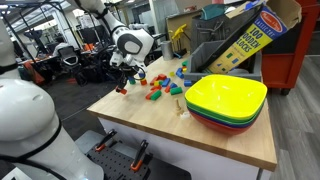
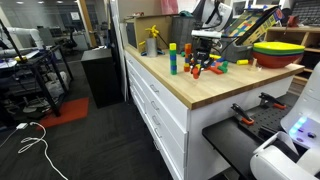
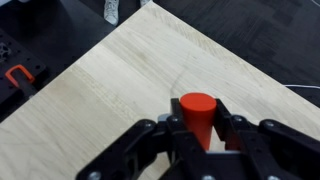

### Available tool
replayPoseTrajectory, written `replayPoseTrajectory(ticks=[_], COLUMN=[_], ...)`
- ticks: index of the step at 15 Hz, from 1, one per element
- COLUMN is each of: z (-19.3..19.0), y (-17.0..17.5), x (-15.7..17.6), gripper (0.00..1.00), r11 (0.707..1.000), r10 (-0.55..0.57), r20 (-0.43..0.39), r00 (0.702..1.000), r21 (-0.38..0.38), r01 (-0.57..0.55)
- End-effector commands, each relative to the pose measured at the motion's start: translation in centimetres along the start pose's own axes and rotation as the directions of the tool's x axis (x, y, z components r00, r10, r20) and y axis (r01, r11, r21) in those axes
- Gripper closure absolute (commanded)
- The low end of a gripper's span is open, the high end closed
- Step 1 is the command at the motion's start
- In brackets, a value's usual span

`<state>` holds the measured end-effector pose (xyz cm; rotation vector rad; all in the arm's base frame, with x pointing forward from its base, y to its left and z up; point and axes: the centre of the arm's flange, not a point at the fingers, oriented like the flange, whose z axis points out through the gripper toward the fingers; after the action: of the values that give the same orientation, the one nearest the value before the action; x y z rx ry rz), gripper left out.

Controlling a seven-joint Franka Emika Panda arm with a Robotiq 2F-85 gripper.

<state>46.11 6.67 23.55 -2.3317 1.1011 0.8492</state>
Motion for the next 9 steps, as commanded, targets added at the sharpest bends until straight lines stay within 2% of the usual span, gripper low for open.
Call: replayPoseTrajectory(ticks=[1,9], z=[-0.19,0.06], y=[-0.09,0.73], x=[0.5,0.53], gripper=[0.91,0.91], r11=[0.999,0.995], r10=[0.042,0.084], r20=[0.049,0.154], r00=[0.998,0.984], r21=[0.021,0.031], r01=[-0.043,-0.09])
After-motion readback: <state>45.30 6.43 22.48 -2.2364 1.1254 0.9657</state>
